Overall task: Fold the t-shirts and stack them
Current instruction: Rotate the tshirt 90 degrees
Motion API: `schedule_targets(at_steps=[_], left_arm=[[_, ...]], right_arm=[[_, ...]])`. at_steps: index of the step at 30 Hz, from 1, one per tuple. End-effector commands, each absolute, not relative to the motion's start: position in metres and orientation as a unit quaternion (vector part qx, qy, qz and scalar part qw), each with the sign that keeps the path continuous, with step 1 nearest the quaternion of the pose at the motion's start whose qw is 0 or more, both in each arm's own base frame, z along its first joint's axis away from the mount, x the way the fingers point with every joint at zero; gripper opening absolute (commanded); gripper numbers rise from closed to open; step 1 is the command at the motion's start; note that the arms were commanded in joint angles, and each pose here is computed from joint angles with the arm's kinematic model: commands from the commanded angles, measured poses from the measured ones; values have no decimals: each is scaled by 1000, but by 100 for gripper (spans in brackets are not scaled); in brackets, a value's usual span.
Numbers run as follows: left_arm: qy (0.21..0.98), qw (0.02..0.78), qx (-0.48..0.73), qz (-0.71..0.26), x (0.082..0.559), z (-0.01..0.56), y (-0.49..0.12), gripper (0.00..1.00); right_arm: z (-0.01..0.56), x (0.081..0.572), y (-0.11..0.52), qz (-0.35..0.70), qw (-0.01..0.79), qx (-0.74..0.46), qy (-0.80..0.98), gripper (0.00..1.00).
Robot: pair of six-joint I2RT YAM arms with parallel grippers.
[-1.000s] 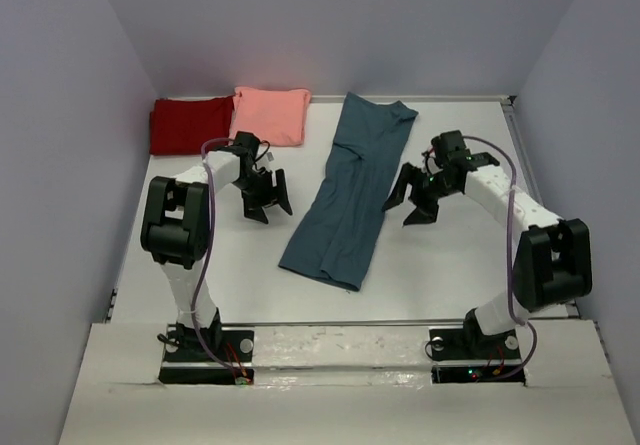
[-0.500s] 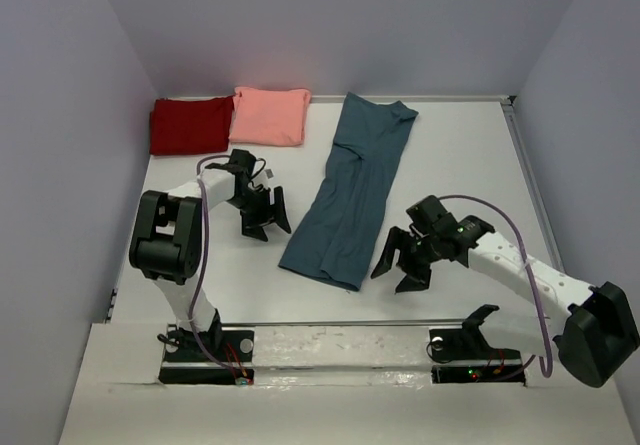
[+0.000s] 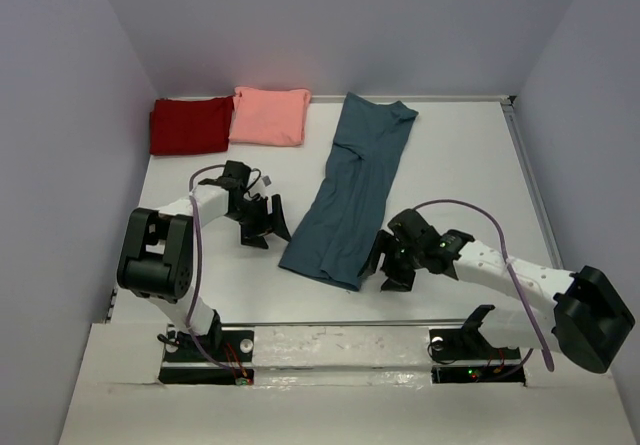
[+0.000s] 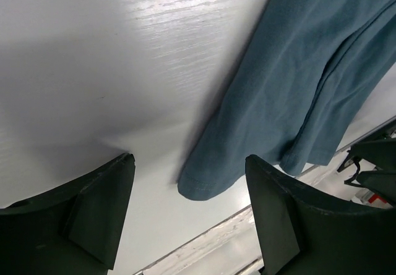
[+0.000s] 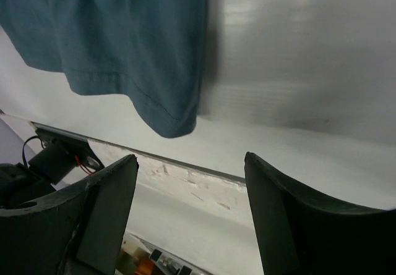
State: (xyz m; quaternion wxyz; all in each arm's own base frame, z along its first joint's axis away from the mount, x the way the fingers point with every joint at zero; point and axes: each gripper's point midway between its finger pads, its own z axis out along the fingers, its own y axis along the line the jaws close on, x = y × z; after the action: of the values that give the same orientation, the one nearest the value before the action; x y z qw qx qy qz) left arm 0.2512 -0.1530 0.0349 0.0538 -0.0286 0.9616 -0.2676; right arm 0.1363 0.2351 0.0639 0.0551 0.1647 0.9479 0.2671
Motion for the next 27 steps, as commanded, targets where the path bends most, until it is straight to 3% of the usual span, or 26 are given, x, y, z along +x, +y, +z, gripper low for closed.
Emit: schedule_targets(at_steps=[1,19,27], left_arm=[[949,85,-4,-304,252,47,-163,82],[947,39,14,-318,231,29,-179,81],[947,34,3,-320,223,30,-182,81]], right_arm=[[71,163,249,294,131,163,933,74],[43,146,273,283,105,156,941,66],[37,147,277,281,101,150,943,46]])
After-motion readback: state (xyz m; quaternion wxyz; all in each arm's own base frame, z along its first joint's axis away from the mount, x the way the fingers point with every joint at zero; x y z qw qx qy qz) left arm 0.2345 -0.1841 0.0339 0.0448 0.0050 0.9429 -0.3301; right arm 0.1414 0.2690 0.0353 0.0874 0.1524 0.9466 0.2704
